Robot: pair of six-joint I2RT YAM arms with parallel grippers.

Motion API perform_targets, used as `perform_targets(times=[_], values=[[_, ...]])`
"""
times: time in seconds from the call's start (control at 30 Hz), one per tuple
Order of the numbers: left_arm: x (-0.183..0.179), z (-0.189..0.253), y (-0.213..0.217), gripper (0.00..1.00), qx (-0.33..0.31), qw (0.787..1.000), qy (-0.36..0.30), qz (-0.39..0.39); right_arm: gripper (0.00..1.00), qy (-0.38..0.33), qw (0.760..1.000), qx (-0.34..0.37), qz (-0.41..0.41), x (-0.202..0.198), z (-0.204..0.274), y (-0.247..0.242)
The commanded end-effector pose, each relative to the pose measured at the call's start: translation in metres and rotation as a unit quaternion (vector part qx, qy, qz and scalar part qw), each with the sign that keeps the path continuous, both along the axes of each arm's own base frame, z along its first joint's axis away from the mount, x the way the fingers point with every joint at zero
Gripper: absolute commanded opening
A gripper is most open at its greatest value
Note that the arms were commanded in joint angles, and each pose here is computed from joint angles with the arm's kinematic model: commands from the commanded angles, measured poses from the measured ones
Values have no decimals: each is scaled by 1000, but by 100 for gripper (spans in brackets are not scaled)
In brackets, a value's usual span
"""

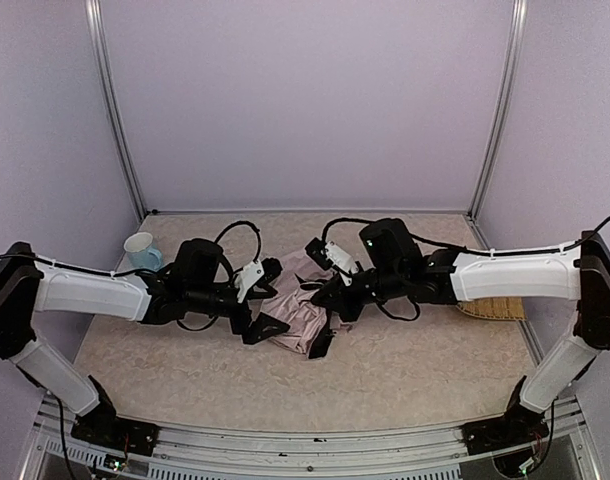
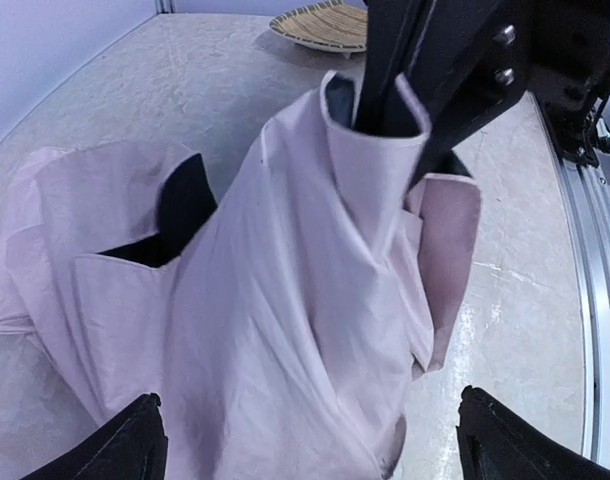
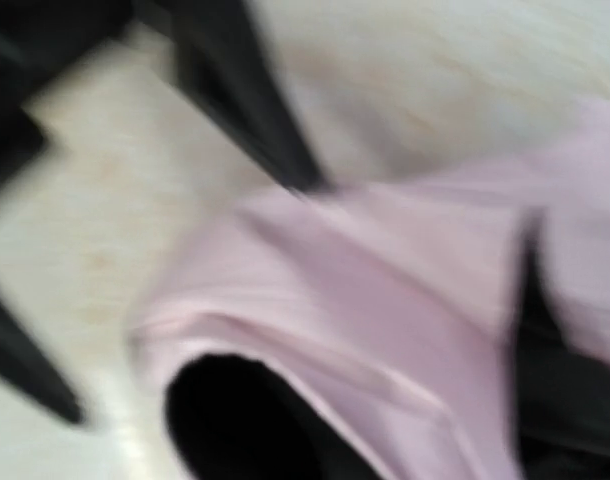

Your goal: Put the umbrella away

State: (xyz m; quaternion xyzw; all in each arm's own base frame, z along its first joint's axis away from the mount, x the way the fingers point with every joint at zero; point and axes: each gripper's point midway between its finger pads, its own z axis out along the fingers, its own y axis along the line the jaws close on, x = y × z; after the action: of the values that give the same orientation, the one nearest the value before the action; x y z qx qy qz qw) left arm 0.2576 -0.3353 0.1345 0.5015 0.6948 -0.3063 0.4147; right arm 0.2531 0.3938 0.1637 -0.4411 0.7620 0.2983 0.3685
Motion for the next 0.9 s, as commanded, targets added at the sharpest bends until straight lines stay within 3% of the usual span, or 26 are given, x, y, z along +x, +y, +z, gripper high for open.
perform_targets(times=[0.0,0.07,0.13,0.17,0.2,0.37,0.5,0.63,0.73,0.87], values=[[12,-8,-15,95,-3,999,-35,-1,0,13,983,91,158,-50,39,16],[19,-7,-24,75,-6,999,-35,-3,0,14,975,116,187,-58,48,16],[24,-4,-29,28,-11,999,-36,-5,0,16,970,139,199,-58,56,9],[22,-4,-31,10,-13,999,-35,-10,0,18,968,149,200,-57,59,5],[19,-5,-31,0,-15,999,-34,-18,0,23,965,161,205,-56,62,-2],[6,-18,-21,0,6,999,-20,-38,0,24,968,194,156,-28,67,-51],[6,-29,-13,0,18,999,-1,-29,3,18,984,176,7,25,51,-104],[10,-26,-15,0,6,1000,9,-22,26,18,982,73,-175,76,11,-154],[14,-24,-19,0,1,1000,17,-20,40,22,980,49,-192,71,-1,-158],[24,-23,-22,0,6,1000,28,-3,54,-19,993,47,-107,15,-1,-119]])
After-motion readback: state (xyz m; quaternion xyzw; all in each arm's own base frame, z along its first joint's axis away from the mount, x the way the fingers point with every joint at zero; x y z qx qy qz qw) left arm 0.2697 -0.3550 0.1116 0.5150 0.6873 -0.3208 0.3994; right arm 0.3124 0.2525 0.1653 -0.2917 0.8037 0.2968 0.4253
